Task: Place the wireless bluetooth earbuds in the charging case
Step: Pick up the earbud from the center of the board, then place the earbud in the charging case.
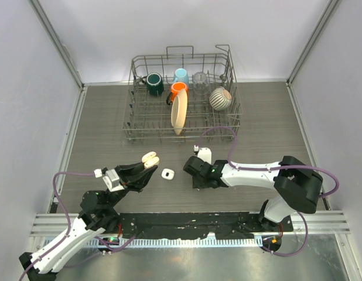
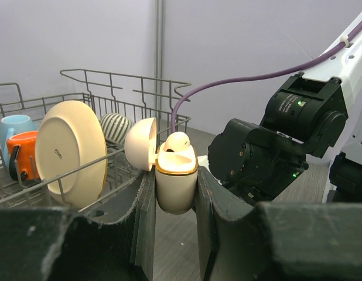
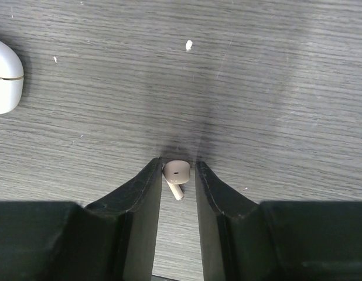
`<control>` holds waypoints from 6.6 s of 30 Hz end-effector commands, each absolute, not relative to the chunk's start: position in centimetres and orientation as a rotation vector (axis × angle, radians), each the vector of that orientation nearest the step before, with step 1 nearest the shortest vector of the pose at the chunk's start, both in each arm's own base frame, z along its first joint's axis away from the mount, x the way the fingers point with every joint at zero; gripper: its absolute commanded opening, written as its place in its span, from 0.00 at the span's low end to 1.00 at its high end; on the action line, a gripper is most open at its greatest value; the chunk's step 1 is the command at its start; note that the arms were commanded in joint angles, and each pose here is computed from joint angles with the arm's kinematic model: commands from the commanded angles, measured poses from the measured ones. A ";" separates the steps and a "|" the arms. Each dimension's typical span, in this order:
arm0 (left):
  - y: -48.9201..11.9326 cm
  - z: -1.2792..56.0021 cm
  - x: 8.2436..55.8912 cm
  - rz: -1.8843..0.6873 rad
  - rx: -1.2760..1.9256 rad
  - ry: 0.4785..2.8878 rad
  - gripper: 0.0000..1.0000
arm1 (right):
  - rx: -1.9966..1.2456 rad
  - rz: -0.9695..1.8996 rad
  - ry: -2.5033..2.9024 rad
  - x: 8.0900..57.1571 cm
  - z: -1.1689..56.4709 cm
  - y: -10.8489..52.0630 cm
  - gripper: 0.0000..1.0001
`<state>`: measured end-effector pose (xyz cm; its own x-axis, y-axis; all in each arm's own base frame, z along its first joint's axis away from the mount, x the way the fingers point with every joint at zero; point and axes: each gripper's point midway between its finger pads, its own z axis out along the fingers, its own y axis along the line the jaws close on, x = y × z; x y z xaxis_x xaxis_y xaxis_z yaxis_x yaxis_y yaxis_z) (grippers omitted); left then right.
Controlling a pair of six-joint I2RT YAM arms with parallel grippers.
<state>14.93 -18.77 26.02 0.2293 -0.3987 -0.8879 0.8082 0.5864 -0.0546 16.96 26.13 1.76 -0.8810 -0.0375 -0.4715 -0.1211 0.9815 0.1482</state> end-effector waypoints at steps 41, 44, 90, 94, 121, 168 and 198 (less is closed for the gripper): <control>-18.7 24.0 15.4 -0.851 0.463 1.045 0.00 | -0.036 0.155 2.638 16.9 1.4 24.5 0.33; -18.7 23.9 15.4 -0.852 0.465 1.048 0.00 | -0.037 0.161 2.636 16.9 1.5 24.5 0.34; -18.7 23.6 15.5 -0.855 0.453 1.048 0.00 | -0.017 0.184 2.640 16.4 1.5 24.3 0.46; -18.7 23.8 15.5 -0.853 0.456 1.046 0.00 | -0.015 0.190 2.631 16.7 1.9 24.6 0.47; -18.6 23.8 15.5 -0.845 0.457 1.045 0.00 | 0.055 0.164 2.664 16.0 1.2 24.4 0.38; -18.6 24.2 15.6 -0.856 0.429 1.021 0.00 | -0.079 1.094 1.370 14.7 36.6 35.6 0.01; -18.7 24.7 15.1 -0.872 0.446 0.996 0.00 | -0.230 1.094 1.334 14.2 36.2 42.7 0.01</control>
<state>14.93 -18.17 27.38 0.2657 -0.4354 -0.8601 0.7974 0.6007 -0.0577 14.25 42.55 33.27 -0.1747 0.4422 -0.8797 -0.7300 0.5414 0.4171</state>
